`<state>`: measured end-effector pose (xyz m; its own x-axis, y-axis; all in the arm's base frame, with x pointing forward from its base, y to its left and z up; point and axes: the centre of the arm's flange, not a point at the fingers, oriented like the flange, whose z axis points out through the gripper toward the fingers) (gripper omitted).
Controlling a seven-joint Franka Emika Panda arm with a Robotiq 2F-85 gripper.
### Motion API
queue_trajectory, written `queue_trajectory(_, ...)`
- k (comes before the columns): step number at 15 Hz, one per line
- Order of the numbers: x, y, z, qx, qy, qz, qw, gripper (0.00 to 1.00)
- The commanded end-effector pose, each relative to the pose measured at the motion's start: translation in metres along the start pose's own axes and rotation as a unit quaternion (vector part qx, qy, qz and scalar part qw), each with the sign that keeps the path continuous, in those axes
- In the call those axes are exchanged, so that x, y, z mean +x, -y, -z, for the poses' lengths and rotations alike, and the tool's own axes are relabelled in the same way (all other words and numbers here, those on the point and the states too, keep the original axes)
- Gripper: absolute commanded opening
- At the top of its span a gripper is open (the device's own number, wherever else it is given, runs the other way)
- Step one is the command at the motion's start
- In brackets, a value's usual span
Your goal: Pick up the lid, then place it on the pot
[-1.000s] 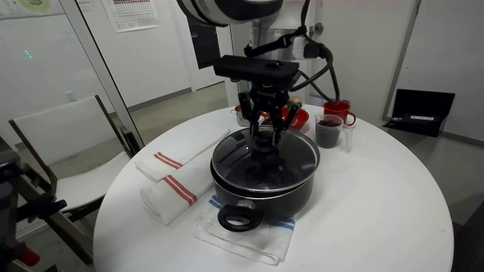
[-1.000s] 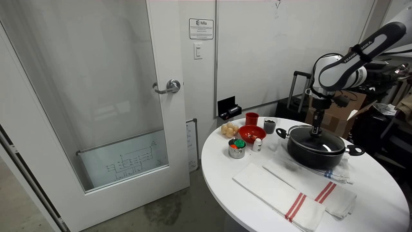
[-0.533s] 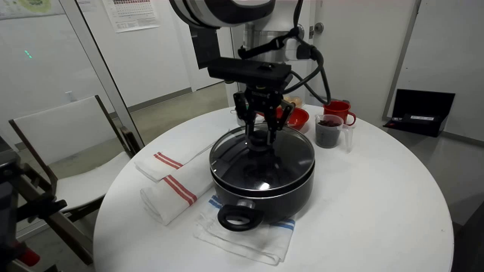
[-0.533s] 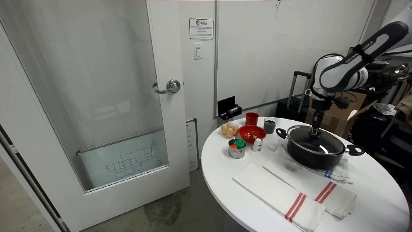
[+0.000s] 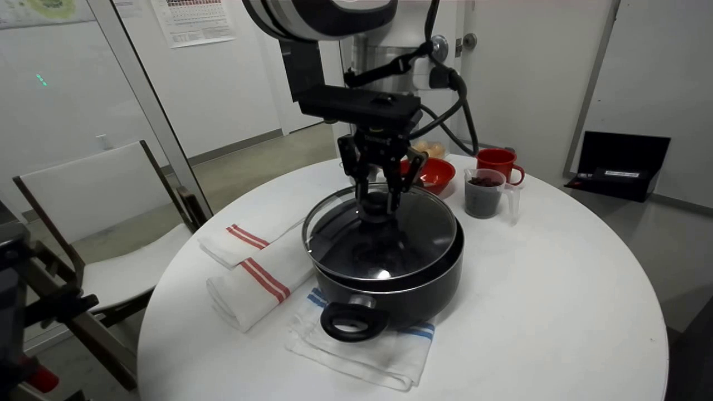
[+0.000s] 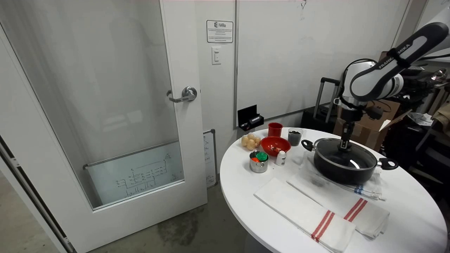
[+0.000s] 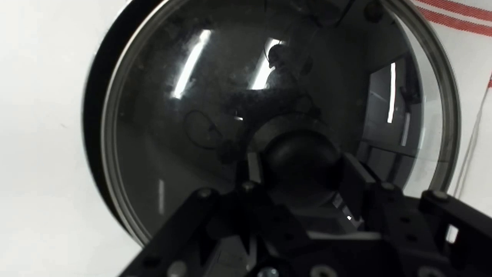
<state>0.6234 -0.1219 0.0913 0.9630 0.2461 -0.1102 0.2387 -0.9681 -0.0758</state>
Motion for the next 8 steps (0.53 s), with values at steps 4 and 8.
queue_trajectory(4,-0.007,-0.003,0.005,0.007,-0.016,-0.015,0.9997,0.25)
queue_trajectory(8,-0.008,-0.011,0.004,0.009,-0.015,-0.022,0.9996,0.25)
